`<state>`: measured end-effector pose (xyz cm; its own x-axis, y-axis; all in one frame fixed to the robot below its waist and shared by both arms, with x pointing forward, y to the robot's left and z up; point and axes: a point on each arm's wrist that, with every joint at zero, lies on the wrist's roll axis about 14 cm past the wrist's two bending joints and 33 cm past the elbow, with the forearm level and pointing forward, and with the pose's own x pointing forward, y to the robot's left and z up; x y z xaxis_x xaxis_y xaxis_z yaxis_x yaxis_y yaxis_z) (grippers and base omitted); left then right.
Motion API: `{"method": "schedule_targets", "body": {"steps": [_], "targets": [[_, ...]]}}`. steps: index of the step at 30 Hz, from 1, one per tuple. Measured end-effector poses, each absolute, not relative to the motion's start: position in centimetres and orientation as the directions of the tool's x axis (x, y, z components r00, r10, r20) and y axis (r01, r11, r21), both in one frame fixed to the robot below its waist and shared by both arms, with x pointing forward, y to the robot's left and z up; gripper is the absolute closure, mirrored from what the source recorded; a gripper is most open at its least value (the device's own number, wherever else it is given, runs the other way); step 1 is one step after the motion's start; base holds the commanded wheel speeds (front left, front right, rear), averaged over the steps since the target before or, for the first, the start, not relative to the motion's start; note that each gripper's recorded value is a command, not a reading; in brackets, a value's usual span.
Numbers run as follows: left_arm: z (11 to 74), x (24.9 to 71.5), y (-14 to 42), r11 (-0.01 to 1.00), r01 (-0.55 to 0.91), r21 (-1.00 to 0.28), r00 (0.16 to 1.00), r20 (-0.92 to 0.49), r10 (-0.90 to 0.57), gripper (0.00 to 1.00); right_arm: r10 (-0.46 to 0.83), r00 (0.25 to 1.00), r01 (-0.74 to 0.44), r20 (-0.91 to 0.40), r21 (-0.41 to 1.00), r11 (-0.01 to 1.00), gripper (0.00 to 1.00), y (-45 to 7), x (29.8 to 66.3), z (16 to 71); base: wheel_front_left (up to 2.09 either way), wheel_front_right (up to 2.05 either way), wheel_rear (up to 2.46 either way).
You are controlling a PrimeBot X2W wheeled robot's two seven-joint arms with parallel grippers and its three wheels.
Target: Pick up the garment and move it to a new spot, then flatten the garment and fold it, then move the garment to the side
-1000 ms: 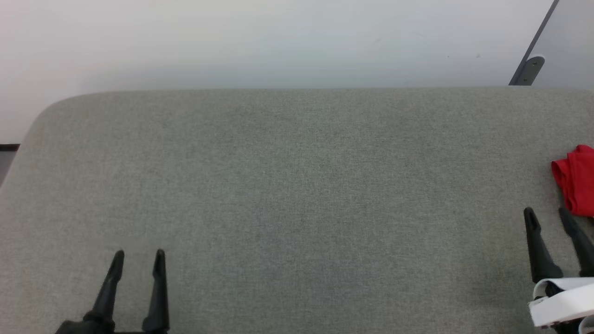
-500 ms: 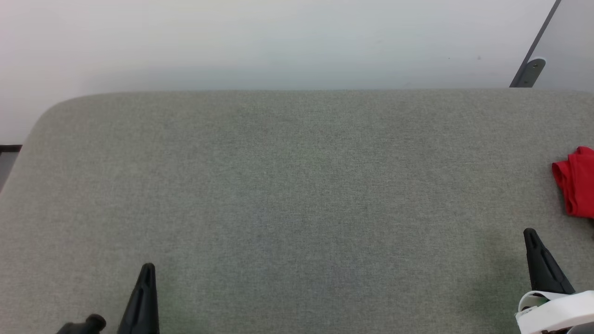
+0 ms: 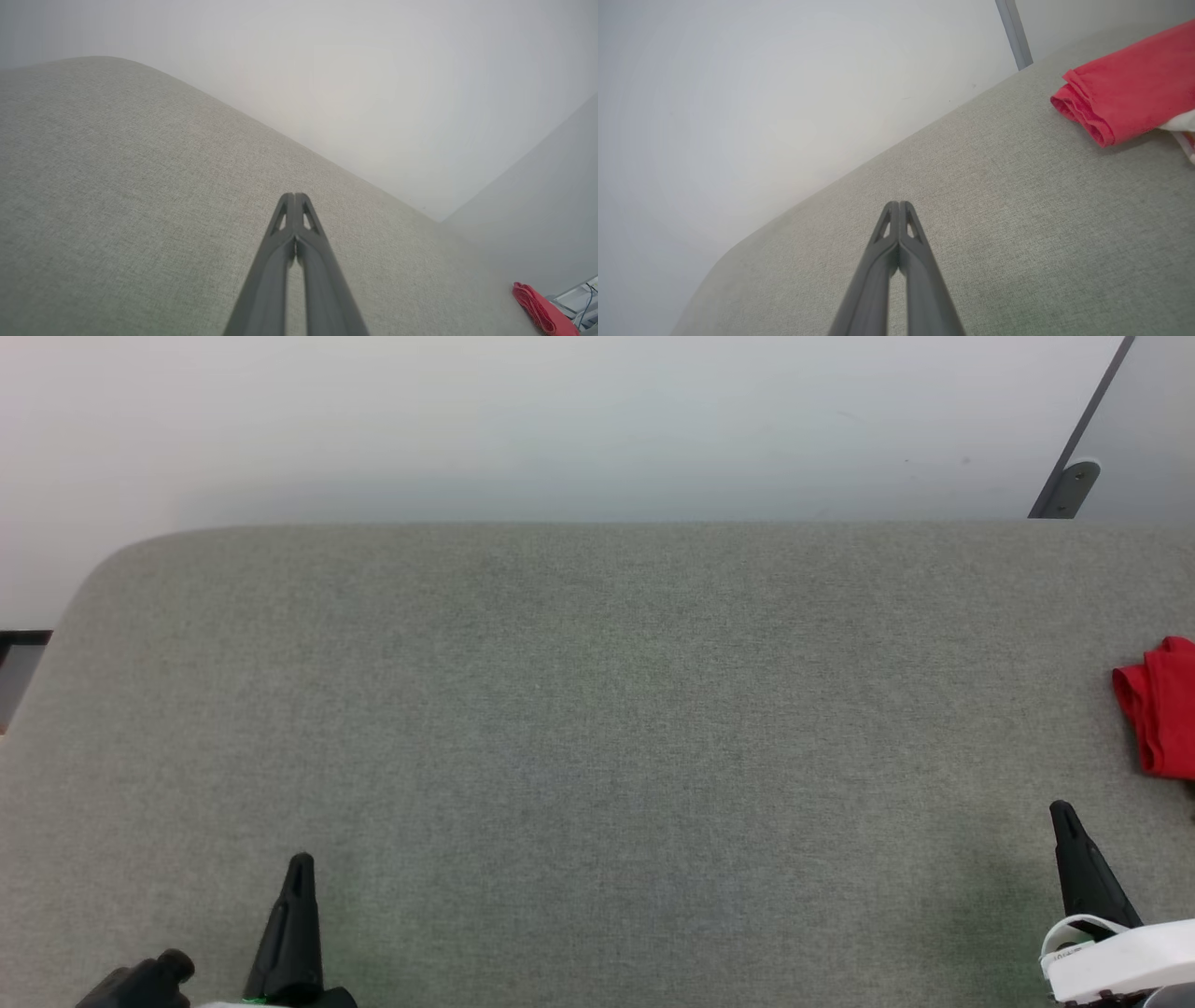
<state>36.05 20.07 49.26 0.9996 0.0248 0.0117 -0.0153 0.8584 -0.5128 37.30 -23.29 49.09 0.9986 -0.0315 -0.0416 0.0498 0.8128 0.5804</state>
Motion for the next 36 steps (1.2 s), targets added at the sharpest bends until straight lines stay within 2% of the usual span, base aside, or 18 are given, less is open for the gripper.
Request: {"method": "schedule_targets", "body": {"steps": [17,36], "targets": [[49.0,36.7,20.3,0.707,-0.042,-0.706,0.999,-0.021,0.039,1.00,-0.041,0.998,0.068,-0.055,0.745,0.663,1.00,-22.9,37.6,49.0,0.00,0.00,0.00],[48.9,37.4,20.3,0.529,-0.054,-0.847,0.998,-0.041,0.037,1.00,-0.041,0.998,0.066,-0.052,0.868,0.491,1.00,-22.3,38.1,49.3,0.00,0.00,0.00]]}}
